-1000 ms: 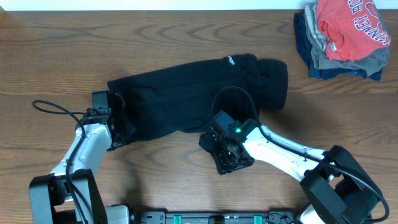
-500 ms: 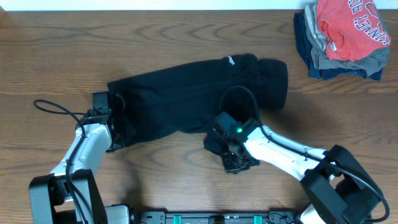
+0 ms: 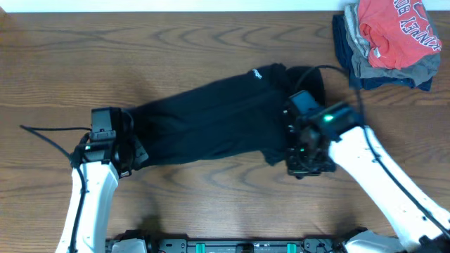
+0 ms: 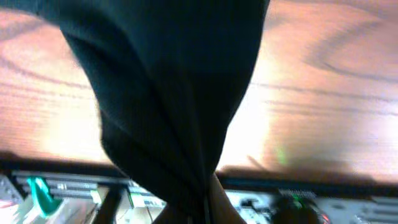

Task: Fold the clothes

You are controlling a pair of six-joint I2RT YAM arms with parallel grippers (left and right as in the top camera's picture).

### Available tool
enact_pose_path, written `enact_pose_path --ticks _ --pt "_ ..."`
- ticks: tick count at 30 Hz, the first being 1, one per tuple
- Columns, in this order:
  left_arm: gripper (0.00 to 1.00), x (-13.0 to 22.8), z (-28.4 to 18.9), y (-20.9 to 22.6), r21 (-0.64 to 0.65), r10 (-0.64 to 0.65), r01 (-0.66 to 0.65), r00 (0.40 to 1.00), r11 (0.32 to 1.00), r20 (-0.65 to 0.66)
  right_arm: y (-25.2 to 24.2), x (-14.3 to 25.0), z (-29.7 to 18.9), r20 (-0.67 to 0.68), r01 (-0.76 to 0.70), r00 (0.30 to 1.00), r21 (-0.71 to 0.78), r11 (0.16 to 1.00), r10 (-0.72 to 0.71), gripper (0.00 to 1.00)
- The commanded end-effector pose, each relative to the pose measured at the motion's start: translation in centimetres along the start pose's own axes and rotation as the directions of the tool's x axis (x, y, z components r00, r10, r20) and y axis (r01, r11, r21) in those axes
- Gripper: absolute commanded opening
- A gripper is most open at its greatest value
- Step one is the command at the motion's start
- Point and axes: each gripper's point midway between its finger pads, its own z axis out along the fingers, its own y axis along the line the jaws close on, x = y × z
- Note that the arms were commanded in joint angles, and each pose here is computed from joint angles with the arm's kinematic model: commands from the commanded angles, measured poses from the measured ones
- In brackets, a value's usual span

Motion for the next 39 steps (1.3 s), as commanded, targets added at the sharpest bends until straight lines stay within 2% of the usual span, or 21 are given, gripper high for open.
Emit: enact_pose_path --ticks 1,5,11,21,31,39 --pt "0.06 -0.6 -0.6 0.0 -0.002 0.025 -0.025 0.999 1.0 0.02 -0.8 -0.9 -2.4 0.063 0.039 0.997 -0.019 0.999 -0.038 0.01" --pt "0.06 -0.7 -0.5 0.1 -0.01 0.025 -0.024 0.999 1.0 0.022 -1.7 -3.1 -3.5 0.145 0.058 0.988 0.002 0.998 -0.058 0.01" --pt "0.06 -1.6 -0.1 -0.2 -0.002 0.023 -0.023 0.998 1.0 0.051 -1.7 -8.6 -3.8 0.3 0.08 0.951 -0.024 0.997 -0.069 0.01" --pt "0.06 -3.1 3.1 -0.6 -0.024 0.023 -0.022 0.999 0.999 0.043 0.9 -19.2 -3.9 0.567 0.165 0.816 -0.046 0.985 -0.111 0.01" --pt "0.06 -3.9 7.6 -1.1 -0.036 0.024 -0.024 1.0 0.999 0.013 2.2 -24.8 -0.6 0.632 0.211 0.761 -0.027 0.977 -0.147 0.01" --pt "0.06 -4.9 8.1 -1.6 -0.023 0.023 -0.022 0.999 1.0 0.049 1.9 -27.1 4.0 0.604 0.186 0.783 0.0 0.983 -0.148 0.04"
